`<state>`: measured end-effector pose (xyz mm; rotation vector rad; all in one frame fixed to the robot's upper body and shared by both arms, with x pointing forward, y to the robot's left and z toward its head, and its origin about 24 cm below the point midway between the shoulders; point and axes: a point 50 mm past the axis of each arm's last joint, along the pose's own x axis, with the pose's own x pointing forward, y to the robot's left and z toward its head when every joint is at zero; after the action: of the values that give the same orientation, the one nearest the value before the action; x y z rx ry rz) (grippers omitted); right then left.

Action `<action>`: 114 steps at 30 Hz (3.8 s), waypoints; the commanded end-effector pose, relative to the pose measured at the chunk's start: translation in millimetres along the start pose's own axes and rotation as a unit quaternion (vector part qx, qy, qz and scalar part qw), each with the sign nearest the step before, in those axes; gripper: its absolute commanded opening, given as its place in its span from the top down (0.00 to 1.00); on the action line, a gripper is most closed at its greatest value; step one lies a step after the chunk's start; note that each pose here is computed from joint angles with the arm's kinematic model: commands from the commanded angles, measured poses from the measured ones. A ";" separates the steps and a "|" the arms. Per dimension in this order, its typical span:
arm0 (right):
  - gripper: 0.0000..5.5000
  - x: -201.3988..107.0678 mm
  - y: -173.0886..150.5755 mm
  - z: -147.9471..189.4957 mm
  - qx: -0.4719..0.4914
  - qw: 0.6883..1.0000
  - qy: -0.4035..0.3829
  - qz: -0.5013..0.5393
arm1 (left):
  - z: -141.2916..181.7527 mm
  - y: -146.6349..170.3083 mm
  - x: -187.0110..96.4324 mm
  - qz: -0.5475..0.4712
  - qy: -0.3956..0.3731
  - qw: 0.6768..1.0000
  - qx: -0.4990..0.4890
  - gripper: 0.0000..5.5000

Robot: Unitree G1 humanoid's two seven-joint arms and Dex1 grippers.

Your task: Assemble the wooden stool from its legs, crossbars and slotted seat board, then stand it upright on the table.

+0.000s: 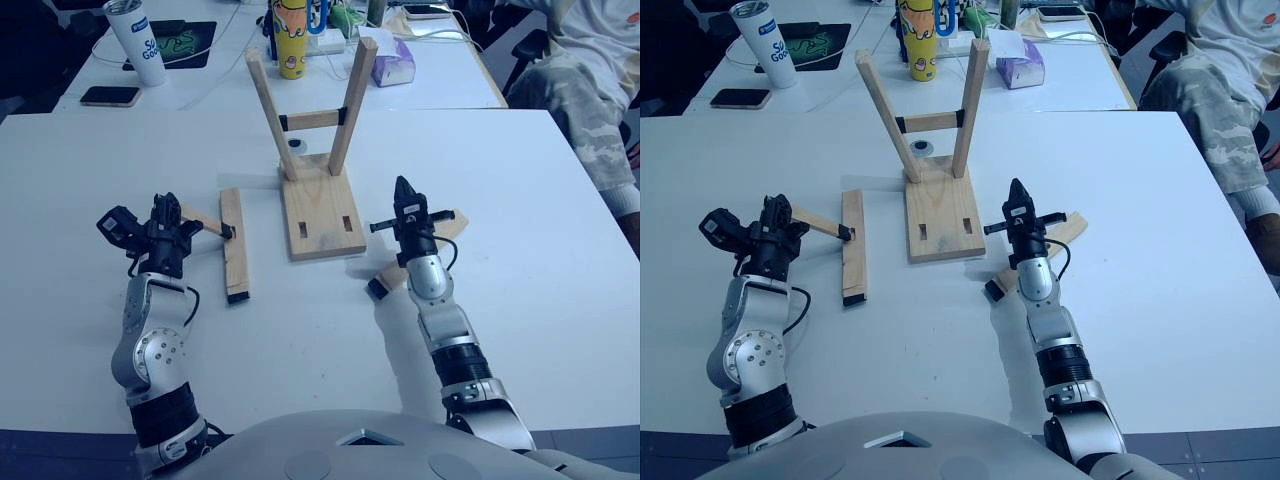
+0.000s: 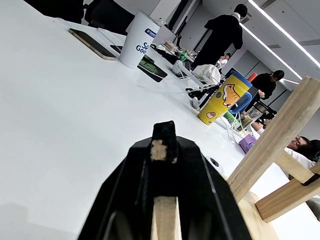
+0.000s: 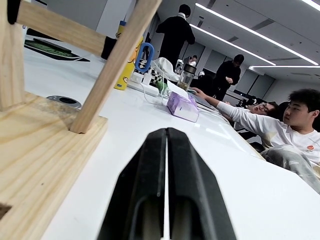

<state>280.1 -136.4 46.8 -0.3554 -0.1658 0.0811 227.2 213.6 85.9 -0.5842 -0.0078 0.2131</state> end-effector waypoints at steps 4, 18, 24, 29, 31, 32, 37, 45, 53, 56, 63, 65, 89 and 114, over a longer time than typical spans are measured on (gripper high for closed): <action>1.00 3.0 -2.7 3.3 0.001 1.000 -0.005 -0.003 | -2.6 3.7 1.1 0.002 0.006 1.000 0.011 0.92; 1.00 5.2 -0.7 3.1 0.001 1.000 -0.005 -0.001 | 8.3 -9.4 10.0 -0.030 -0.014 0.999 -0.003 0.92; 1.00 4.7 -0.2 2.5 0.002 1.000 -0.004 -0.002 | 4.1 -5.5 8.3 -0.024 0.000 1.000 0.011 0.92; 1.00 4.0 0.0 2.5 0.003 1.000 -0.003 -0.002 | -1.4 -1.5 7.7 -0.019 0.013 1.000 0.018 0.92; 1.00 4.1 0.3 2.6 0.003 1.000 -0.003 -0.002 | -3.9 1.1 7.6 -0.014 0.017 1.000 0.021 0.92; 1.00 4.2 0.5 2.5 0.004 1.000 -0.003 -0.002 | -5.0 1.9 7.5 -0.013 0.019 0.999 0.022 0.92; 1.00 4.2 -0.4 2.0 0.004 1.000 -0.002 -0.002 | -9.1 5.3 6.2 -0.009 0.026 0.999 0.031 0.92; 1.00 3.7 0.1 2.1 0.006 1.000 -0.001 -0.006 | -11.5 6.8 4.7 -0.015 0.035 0.994 0.099 0.92; 1.00 3.3 1.0 1.6 0.008 1.000 0.002 -0.008 | -10.5 -2.2 3.9 -0.039 0.027 0.980 0.192 0.92; 1.00 3.3 1.0 1.5 0.008 1.000 0.002 -0.008 | -11.8 1.7 4.8 -0.010 0.041 0.980 0.192 0.92; 1.00 2.8 0.7 0.9 0.004 1.000 0.002 -0.008 | -25.2 22.7 1.1 0.072 0.120 0.969 0.206 0.92; 1.00 2.8 0.5 0.6 0.003 1.000 0.002 -0.008 | -21.4 22.9 3.1 0.076 0.115 0.965 0.223 0.92; 1.00 0.6 6.3 -0.7 0.010 1.000 0.006 -0.023 | -8.9 -11.1 6.9 -0.172 0.015 0.939 0.297 0.92; 1.00 4.7 8.7 -0.1 0.011 1.000 0.002 -0.029 | 94.0 -110.2 64.0 -0.263 -0.158 0.929 0.206 1.00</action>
<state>282.0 -128.6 41.8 -0.3227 -0.1589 0.0237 301.1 186.0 224.0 -0.0985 -0.4476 -0.2224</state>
